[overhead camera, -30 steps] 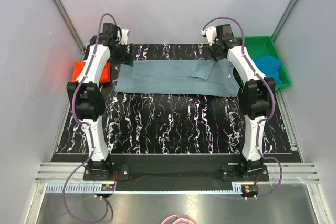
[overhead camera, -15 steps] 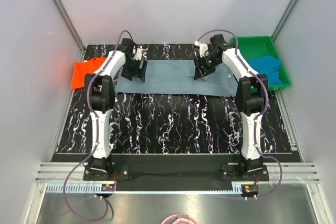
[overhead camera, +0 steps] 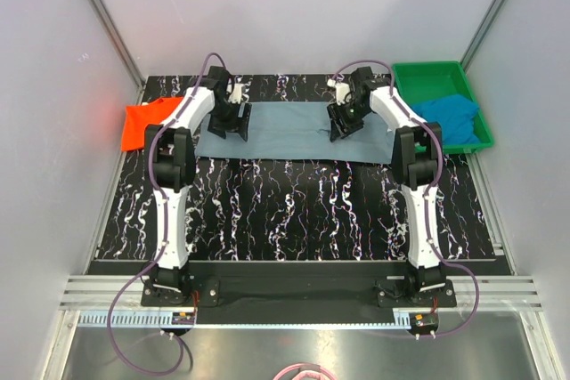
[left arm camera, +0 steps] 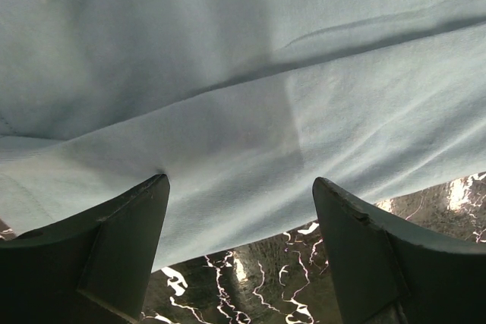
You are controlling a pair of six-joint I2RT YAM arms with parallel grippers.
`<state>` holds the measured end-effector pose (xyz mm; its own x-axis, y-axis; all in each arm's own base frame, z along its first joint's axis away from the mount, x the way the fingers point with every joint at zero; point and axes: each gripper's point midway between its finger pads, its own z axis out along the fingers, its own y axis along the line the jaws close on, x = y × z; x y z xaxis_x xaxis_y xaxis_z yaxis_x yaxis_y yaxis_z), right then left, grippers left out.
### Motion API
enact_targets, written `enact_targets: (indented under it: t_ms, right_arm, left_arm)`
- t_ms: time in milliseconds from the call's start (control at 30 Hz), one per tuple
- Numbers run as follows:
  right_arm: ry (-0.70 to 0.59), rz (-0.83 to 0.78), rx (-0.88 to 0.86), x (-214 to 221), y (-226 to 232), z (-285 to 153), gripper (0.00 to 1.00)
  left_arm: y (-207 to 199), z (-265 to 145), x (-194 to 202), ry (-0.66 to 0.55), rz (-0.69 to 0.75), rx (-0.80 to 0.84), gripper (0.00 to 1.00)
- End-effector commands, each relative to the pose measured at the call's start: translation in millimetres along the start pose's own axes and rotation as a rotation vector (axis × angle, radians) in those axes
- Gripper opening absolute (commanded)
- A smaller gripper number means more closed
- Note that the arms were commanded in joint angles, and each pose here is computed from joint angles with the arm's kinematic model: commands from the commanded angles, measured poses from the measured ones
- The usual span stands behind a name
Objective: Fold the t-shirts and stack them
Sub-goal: Fold the tshirt
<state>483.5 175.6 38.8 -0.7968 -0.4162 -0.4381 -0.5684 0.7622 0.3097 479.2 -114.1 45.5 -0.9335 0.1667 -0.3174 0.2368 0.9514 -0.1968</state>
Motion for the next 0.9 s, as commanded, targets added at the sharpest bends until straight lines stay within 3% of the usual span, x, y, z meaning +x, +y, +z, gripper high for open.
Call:
enact_targets:
  t_ms: [0, 167, 600, 733, 800, 867]
  right_arm:
    - [-0.044, -0.038, 0.027, -19.1, -2.0, -1.3, 0.56]
    - [-0.064, -0.047, 0.086, -28.3, -14.5, -0.3, 0.57]
    - [-0.259, -0.165, 0.298, -106.9, -49.2, -24.5, 0.59]
    - [-0.19, -0.17, 0.284, -86.7, -37.7, -23.8, 0.58]
    - [-0.137, -0.201, 0.294, -66.2, -34.8, -27.9, 0.52]
    - [-0.184, -0.276, 0.333, -72.3, -29.9, -50.6, 0.49]
  left_arm:
    - [-9.0, 2.2, 0.0, -0.003, -0.007, 0.034, 0.81]
    - [-10.0, 5.2, 4.6, 0.012, -0.009, 0.04, 0.81]
    - [-16.5, 20.7, 27.5, 0.083, -0.054, 0.054, 0.8]
    - [-15.9, 18.8, 26.7, 0.079, -0.048, 0.045, 0.8]
    - [-16.5, 17.5, 24.7, 0.073, -0.047, 0.047, 0.8]
    - [-14.7, 18.0, 23.9, 0.071, -0.044, 0.038, 0.8]
